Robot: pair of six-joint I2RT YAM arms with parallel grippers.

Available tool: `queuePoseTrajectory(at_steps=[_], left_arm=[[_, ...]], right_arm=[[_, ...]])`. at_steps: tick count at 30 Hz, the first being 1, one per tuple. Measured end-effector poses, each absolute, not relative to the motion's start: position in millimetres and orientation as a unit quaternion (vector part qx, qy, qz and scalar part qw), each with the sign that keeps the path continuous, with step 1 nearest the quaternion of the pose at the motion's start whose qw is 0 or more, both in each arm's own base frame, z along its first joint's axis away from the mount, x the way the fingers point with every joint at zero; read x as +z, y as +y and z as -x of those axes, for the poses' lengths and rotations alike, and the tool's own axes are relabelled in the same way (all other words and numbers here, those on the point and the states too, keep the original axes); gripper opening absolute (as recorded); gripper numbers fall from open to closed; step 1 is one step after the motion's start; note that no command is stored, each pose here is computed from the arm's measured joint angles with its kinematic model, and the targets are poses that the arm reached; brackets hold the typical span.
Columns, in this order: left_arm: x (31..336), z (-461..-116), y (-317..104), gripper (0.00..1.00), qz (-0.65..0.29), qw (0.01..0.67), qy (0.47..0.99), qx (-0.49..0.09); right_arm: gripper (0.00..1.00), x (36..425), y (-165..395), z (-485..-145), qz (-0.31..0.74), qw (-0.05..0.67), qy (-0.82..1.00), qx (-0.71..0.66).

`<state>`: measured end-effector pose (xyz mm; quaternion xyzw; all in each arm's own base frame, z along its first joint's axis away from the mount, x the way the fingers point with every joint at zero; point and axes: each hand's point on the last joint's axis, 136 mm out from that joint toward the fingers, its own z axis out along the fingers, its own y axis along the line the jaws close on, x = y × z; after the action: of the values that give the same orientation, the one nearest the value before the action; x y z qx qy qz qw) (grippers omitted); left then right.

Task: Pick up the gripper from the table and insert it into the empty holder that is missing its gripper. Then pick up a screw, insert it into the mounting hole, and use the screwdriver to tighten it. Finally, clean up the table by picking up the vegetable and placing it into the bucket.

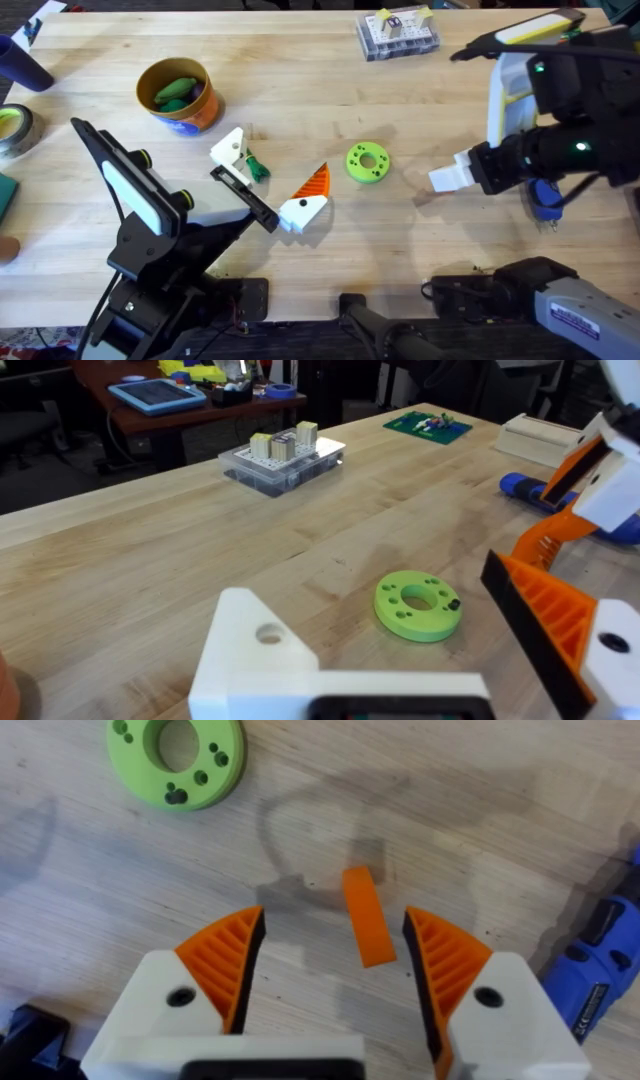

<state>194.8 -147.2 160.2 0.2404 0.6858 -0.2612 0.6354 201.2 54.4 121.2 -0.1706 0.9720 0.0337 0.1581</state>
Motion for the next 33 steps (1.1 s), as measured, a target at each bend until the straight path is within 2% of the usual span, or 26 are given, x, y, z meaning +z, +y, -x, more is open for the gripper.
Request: queuePoseTrajectory(at_steps=[4,15,21,33], left_arm=[[161,-195,-147,0.990,-0.240,0.636,0.686,-0.261],[161,-195,-147,0.990,-0.240,0.636,0.686,-0.261],[161,-195,-147,0.990,-0.240,0.636,0.686,-0.261],[161,-195,-147,0.990,-0.240,0.636,0.686,-0.261]], right_arm=[[0.839,115,54,-200,0.172,0.140,0.975,0.032],[0.839,129,40,-205,0.183,0.162,0.970,-0.013],[0.839,126,29,-189,0.247,0.125,0.960,-0.042],[0.839,97,29,-195,0.317,0.065,0.945,-0.050]])
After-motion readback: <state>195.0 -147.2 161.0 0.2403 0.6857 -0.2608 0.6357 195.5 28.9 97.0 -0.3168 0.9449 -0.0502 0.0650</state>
